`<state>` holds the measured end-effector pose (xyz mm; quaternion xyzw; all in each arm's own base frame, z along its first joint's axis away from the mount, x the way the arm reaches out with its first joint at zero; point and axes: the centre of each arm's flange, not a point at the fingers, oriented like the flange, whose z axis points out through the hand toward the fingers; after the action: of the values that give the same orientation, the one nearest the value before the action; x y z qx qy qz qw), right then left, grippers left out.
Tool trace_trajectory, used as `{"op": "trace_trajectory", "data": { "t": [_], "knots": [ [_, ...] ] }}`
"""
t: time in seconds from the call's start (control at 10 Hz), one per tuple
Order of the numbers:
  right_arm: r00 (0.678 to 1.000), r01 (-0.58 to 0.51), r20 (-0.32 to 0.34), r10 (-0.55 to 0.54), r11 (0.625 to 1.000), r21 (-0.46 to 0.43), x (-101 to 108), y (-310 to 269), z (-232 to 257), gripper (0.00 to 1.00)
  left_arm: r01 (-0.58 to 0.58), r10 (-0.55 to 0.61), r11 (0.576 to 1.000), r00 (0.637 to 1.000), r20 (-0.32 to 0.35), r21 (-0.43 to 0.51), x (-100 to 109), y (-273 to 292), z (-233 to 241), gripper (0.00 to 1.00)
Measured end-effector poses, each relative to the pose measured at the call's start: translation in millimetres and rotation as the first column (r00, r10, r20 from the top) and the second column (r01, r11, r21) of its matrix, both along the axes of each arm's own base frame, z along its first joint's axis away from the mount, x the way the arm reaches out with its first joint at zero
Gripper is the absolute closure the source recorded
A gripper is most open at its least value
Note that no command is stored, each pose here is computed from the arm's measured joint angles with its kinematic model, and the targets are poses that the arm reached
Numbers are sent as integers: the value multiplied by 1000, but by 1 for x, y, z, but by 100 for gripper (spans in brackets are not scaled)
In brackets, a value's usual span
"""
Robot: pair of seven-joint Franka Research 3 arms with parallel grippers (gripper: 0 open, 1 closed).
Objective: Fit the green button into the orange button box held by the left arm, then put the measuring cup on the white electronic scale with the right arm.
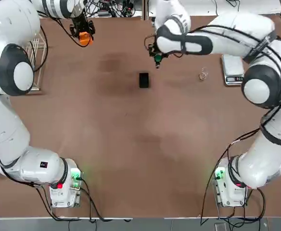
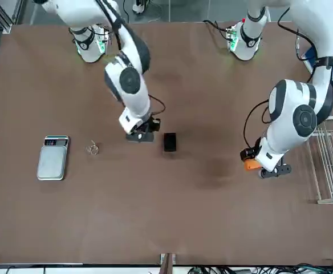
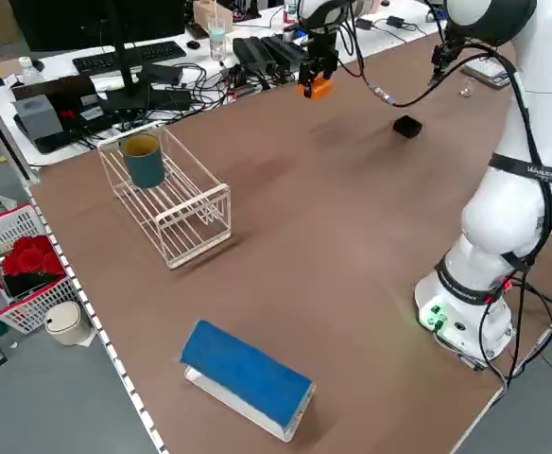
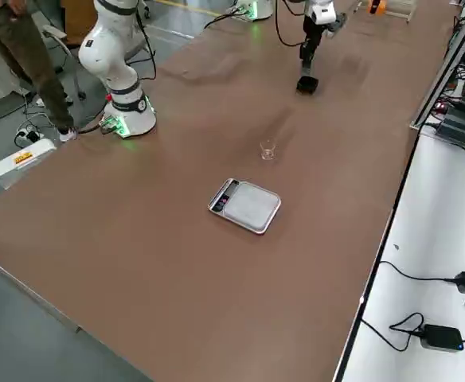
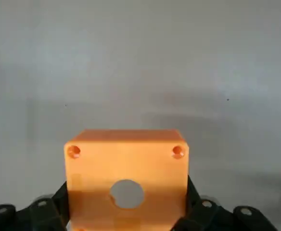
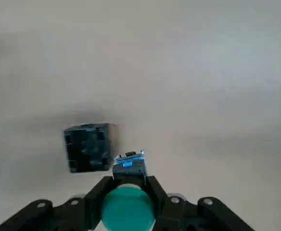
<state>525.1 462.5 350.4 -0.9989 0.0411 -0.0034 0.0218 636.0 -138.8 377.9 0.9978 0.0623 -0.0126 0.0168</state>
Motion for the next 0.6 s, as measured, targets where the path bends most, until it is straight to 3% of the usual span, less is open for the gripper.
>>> {"op": "trace_trajectory", "data": {
  "t": [0.2,0.6],
  "knots": [
    [1000,8,19,-8,1000,-9,-3,42,-30,63,2,-2,1000,1000,-7,1,2,-1,6,14],
    [999,37,25,-37,999,7,4,63,-74,63,2,-2,1000,1000,-13,1,4,-2,2,14]
  ]
}}
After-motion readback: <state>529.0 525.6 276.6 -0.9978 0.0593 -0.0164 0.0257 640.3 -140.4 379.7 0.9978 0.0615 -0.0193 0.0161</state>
